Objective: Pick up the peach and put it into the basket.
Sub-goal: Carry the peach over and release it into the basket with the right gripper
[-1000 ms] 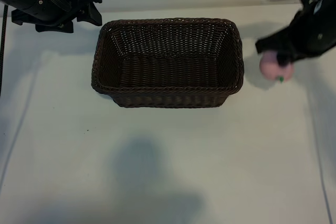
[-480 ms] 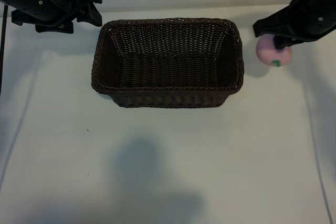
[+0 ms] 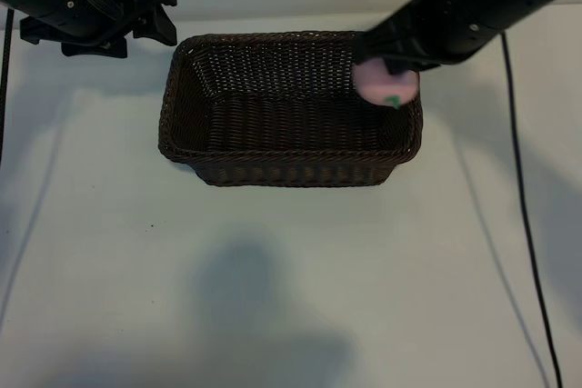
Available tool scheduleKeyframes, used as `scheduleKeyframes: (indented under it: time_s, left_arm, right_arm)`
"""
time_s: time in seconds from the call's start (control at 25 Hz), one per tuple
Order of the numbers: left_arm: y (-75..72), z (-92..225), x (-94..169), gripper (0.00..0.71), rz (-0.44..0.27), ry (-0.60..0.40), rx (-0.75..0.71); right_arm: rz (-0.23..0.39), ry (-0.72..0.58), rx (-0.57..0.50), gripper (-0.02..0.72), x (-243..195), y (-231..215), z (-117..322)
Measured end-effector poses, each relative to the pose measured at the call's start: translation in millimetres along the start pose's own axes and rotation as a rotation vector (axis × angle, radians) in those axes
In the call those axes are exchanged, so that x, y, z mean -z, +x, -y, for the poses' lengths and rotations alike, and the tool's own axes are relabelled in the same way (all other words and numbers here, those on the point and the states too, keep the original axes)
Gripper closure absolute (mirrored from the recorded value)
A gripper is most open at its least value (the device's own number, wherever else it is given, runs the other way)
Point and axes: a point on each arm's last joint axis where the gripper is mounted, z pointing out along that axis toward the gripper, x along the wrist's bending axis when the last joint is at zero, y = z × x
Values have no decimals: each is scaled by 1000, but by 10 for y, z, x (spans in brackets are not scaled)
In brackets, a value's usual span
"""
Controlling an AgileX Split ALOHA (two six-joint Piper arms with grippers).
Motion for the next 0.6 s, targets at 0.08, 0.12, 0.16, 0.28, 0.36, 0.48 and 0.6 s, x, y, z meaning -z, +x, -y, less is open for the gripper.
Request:
scheduleKeyframes:
  time_s: [0.08, 0.12, 0.16, 0.28, 0.36, 0.48, 0.6]
  left_arm:
    - [0, 0, 0, 143, 0, 0, 0]
    - [0, 0, 0, 144, 0, 0, 0]
    - [0, 0, 0, 144, 0, 0, 0]
    - [0, 0, 0, 144, 0, 0, 0]
    - [0, 0, 0, 144, 0, 0, 0]
    - [0, 0, 0, 144, 0, 0, 0]
    - [0, 0, 0, 144, 0, 0, 0]
  right_arm:
    - [-12, -7, 14, 660, -35, 70, -41]
    - [-15, -5, 18, 660, -75, 91, -56]
    - [-17, 3, 22, 660, -144, 108, -61]
    - [-17, 28, 28, 660, -404, 129, -71]
    - [-16, 47, 36, 660, -604, 142, -71]
    - [-15, 71, 45, 660, -849, 157, -76]
    - [-17, 90, 55, 660, -1033, 179, -83]
